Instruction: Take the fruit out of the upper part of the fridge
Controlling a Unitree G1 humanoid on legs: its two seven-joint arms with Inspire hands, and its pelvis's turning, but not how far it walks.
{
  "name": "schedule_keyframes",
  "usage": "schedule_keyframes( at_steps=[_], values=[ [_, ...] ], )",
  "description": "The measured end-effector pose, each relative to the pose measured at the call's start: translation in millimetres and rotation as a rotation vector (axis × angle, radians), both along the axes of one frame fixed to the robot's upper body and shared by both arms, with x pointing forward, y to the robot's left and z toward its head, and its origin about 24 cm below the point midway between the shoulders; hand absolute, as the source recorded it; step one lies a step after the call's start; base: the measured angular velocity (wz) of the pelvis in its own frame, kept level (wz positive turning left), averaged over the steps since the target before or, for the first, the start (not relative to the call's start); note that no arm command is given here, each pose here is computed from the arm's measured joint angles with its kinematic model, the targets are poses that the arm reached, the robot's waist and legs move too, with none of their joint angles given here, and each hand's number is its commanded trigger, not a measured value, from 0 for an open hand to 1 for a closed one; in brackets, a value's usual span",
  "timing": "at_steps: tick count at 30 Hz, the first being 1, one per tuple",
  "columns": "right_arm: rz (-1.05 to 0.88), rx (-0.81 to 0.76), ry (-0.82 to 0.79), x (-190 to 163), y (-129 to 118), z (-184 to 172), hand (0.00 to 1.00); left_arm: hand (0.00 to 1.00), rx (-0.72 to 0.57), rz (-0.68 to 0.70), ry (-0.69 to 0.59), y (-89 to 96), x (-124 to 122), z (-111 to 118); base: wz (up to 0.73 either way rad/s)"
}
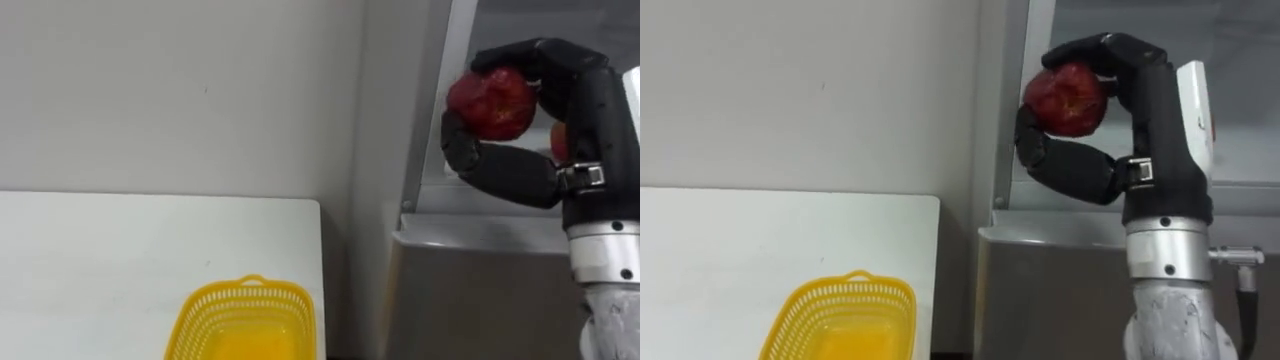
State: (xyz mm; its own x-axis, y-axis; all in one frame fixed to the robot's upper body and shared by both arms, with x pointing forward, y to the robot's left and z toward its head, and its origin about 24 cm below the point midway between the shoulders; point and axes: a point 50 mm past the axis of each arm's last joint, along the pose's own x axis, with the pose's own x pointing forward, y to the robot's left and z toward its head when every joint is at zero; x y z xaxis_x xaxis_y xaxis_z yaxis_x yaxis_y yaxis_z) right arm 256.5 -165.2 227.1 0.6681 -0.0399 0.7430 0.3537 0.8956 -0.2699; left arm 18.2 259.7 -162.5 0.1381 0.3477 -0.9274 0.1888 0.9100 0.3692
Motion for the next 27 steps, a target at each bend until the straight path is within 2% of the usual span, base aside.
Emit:
schedule_keyframes(
  at_steps=[5, 9, 14, 20, 27],
  values=[
    [0.031, -0.097, -0.124, -15, 20, 9, 1.00, 0.00, -0.023, -0.010, 0.010, -1.2, -4, -1, -0.05],
    [0.061, -0.162, -0.183, -22, 33, 11, 1.00, 0.00, -0.030, -0.043, 0.002, -2.6, 3, -2, 0.00],
    [0.110, -0.238, -0.182, -25, 50, 4, 1.00, 0.00, -0.037, -0.070, -0.028, -4.1, 14, -1, 0.00],
    [0.156, -0.338, -0.164, -26, 64, -1, 1.00, 0.00, -0.045, -0.085, -0.021, -0.8, 15, 0, 0.05],
    [0.148, -0.417, -0.120, -19, 68, -9, 1.00, 0.00, -0.049, -0.095, -0.023, 2.0, 18, 1, 0.04]
  ],
)
